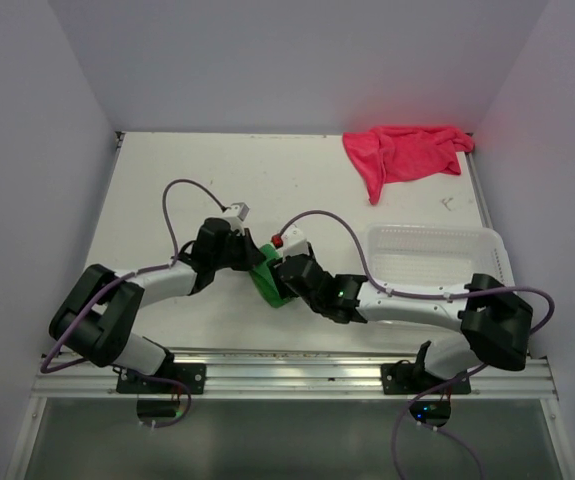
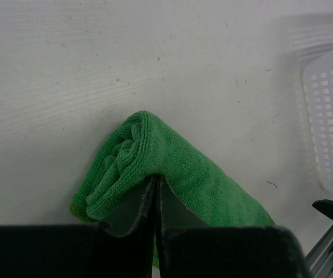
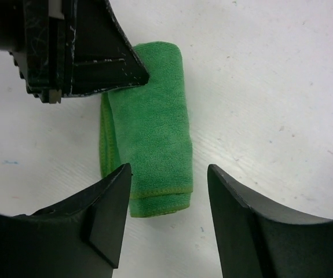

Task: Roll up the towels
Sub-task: Roll the towel, then place the rolled towel into the container

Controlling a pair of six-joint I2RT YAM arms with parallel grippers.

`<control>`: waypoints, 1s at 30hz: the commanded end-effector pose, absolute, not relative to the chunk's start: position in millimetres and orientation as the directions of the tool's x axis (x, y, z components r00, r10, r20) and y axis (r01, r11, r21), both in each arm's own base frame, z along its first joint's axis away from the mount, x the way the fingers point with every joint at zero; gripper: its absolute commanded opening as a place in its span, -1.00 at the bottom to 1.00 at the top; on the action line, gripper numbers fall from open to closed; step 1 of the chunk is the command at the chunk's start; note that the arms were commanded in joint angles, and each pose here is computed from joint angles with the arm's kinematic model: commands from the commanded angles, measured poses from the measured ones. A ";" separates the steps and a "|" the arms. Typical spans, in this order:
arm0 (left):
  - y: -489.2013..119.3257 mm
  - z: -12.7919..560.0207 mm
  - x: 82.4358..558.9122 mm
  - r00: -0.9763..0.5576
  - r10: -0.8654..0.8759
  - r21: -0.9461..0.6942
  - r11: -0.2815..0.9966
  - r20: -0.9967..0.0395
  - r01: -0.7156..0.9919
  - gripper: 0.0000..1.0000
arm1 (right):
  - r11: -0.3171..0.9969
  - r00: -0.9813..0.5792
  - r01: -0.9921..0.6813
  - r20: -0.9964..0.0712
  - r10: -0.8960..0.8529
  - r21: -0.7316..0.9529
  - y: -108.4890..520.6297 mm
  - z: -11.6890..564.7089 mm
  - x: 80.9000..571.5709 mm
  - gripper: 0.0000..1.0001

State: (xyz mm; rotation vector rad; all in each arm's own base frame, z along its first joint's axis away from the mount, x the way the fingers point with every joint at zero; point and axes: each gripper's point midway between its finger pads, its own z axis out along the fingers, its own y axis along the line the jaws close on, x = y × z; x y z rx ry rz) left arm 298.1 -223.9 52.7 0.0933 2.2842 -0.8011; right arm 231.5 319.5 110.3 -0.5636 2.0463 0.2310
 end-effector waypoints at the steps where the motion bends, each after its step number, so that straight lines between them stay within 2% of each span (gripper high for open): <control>1: -208.4 30.1 285.4 -0.779 -0.135 -0.476 0.850 -0.613 0.227 -0.89 | 0.848 -0.519 -0.490 -0.849 -0.098 0.202 335.4 128.4 227.0 0.18; 4: -206.8 29.1 284.3 -0.780 -0.139 -0.474 0.853 -0.611 0.219 -0.89 | 0.840 -0.593 -0.434 -0.805 0.006 0.326 329.3 124.7 236.8 0.20; 8: -205.1 28.5 282.4 -0.780 -0.144 -0.474 0.854 -0.609 0.213 -0.89 | 0.819 -0.672 -0.398 -0.739 0.047 0.413 328.2 107.9 237.2 0.22; 17: -198.7 25.1 274.4 -0.782 -0.154 -0.472 0.860 -0.603 0.194 -0.89 | 0.811 -0.778 -0.345 -0.628 0.034 0.472 331.5 50.8 224.9 0.26; 23: -196.5 22.8 270.6 -0.786 -0.162 -0.474 0.861 -0.597 0.183 -0.90 | 0.833 -0.792 -0.329 -0.610 0.014 0.445 327.6 31.1 224.0 0.28; 24: -196.5 23.5 270.6 -0.785 -0.162 -0.475 0.861 -0.598 0.184 -0.90 | 0.838 -0.791 -0.333 -0.612 0.001 0.432 326.2 29.0 223.6 0.25; 30: -200.6 33.1 277.2 -0.773 -0.168 -0.482 0.854 -0.611 0.195 -0.89 | 0.846 -0.735 -0.403 -0.675 -0.072 0.349 324.7 37.9 223.9 -0.47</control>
